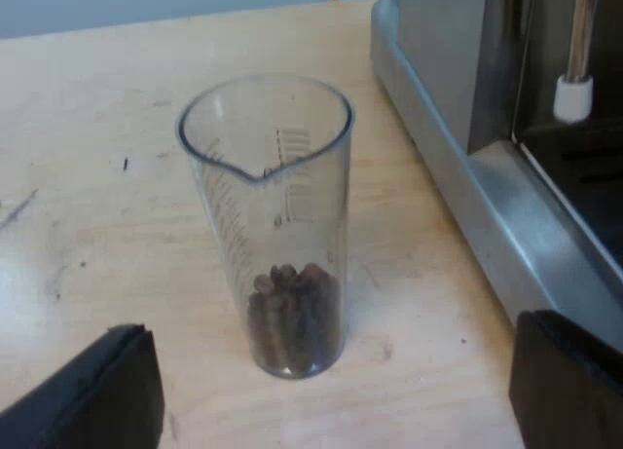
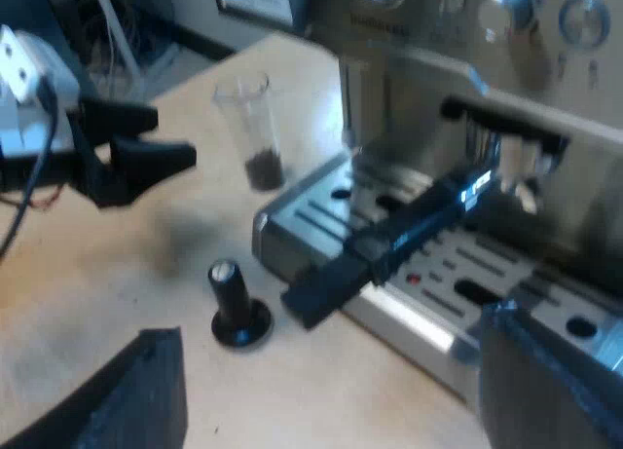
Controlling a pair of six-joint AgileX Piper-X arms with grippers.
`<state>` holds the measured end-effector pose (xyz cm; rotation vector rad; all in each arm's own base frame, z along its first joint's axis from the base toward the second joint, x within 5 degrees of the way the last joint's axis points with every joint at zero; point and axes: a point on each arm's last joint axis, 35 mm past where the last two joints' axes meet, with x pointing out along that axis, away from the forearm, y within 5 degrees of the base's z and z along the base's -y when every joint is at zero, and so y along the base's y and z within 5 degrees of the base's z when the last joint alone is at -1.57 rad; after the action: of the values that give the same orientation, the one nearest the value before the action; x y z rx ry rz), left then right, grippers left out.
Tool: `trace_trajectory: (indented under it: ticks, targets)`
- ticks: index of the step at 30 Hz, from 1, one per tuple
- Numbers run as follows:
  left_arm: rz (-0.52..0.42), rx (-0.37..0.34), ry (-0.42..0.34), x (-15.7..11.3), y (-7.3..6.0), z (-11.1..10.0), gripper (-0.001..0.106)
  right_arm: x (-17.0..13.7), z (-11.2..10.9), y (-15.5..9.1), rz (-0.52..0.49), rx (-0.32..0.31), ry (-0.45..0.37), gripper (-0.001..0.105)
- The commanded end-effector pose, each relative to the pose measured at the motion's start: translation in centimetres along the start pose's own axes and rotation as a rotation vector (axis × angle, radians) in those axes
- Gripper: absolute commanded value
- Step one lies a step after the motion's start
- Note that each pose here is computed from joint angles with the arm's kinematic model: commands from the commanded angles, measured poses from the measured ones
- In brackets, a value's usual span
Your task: Pour the beans into the coffee machine
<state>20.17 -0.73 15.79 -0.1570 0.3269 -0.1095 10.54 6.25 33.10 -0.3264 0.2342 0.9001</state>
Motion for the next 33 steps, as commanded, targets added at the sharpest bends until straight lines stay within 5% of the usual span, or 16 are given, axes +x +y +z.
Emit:
trace_trajectory:
  ticks: [1, 12, 33]
  targets:
    - [0.015, -0.009, -0.002, 0.5, 0.1, -0.3, 0.092, -0.1, 0.7, -0.2, -0.009, -0.038, -0.049, 0.064]
    - [0.003, -0.01, 0.006, 2.8, 0.6, -2.4, 0.098, -0.1, 0.7, -0.2, -0.011, -0.041, -0.055, 0.064]
    - [-0.001, -0.006, -0.032, 5.2, 0.8, -1.7, 0.097, -0.1, 0.7, -0.2, -0.011, -0.041, -0.055, 0.064]
